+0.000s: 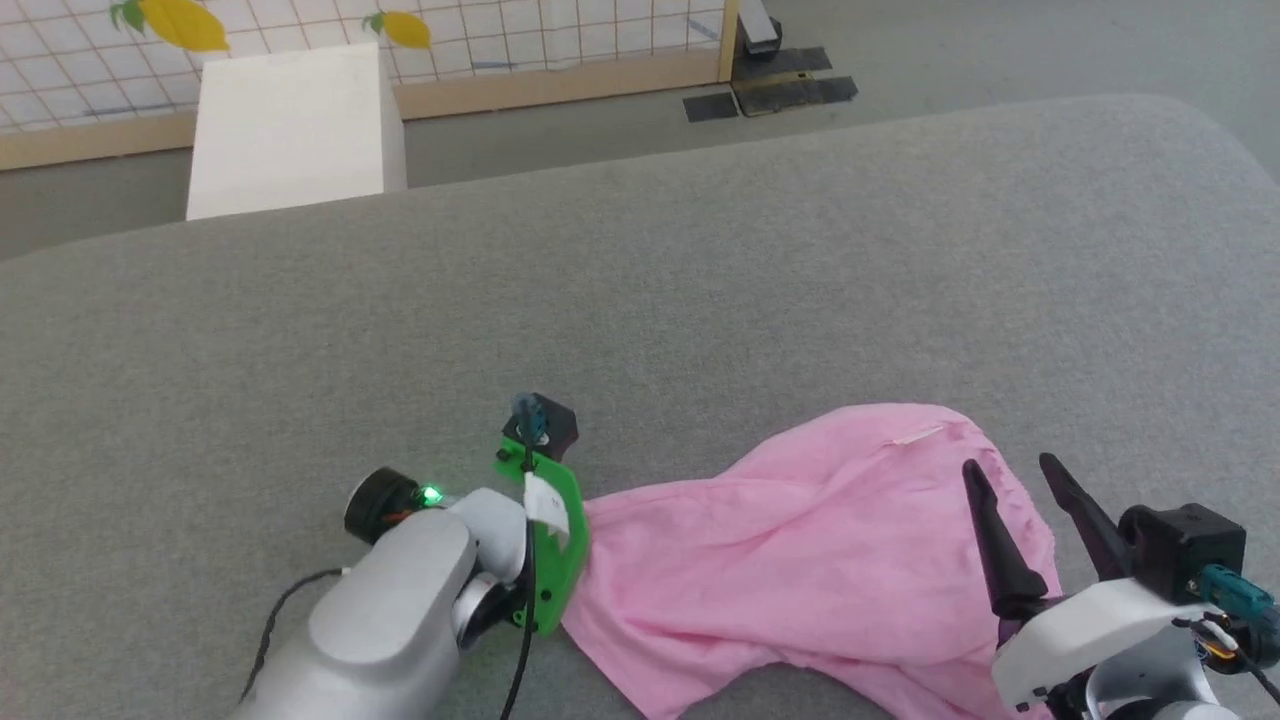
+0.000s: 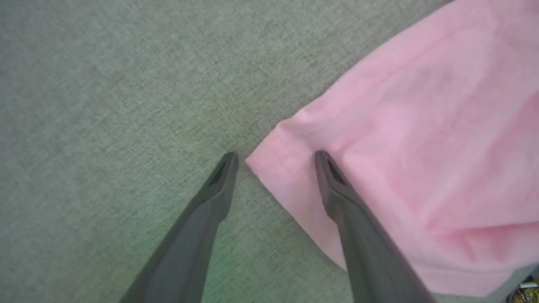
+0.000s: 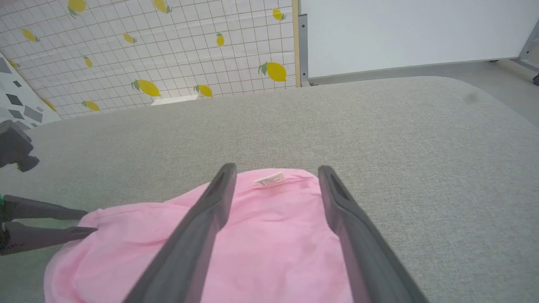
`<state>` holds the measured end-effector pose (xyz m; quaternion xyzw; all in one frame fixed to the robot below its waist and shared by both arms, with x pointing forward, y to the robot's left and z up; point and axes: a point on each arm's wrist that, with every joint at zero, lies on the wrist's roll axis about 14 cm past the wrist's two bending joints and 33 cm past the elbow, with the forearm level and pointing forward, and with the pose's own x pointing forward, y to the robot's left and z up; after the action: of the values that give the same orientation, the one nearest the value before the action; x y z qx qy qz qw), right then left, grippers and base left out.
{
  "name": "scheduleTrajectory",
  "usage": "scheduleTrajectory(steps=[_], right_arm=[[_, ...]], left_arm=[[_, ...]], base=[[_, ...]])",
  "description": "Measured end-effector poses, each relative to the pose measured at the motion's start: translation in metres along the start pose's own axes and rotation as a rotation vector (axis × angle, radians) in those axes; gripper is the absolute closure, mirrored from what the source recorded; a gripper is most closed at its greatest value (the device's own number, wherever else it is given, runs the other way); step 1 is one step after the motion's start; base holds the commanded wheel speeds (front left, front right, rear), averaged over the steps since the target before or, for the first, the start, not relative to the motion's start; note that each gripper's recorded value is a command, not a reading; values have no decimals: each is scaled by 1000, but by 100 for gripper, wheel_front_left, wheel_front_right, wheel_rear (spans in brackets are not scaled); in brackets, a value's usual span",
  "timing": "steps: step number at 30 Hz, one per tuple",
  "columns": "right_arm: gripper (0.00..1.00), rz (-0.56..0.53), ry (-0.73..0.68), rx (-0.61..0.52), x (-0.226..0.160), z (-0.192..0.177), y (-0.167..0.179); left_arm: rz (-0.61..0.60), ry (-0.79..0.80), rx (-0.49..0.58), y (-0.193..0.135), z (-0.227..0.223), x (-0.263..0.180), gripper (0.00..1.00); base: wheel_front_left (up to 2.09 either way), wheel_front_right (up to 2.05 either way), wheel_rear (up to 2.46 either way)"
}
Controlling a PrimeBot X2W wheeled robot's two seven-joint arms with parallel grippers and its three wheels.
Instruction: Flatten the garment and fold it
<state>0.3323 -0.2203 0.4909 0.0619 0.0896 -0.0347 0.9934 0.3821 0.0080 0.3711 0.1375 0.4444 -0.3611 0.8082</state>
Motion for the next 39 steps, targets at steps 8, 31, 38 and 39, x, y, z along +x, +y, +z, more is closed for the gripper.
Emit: scheduleTrajectory(steps=[8,31,38,39], right_arm=[[0,-51,75,19,0,-16,-18],[0,80,633,-9,70,-54,-32],[0,121,913,-92,77,-91,-25],[0,125,953,-97,76,-98,-24]], left_arm=[[-70,-45,-64,-8,-1,0,100],[103,-574,-209,16,37,-54,100],[97,-582,-231,19,35,-53,100],[100,-579,-237,21,33,-52,100]], base=[[0,0,0],[0,0,0],[0,0,0],[0,0,0]])
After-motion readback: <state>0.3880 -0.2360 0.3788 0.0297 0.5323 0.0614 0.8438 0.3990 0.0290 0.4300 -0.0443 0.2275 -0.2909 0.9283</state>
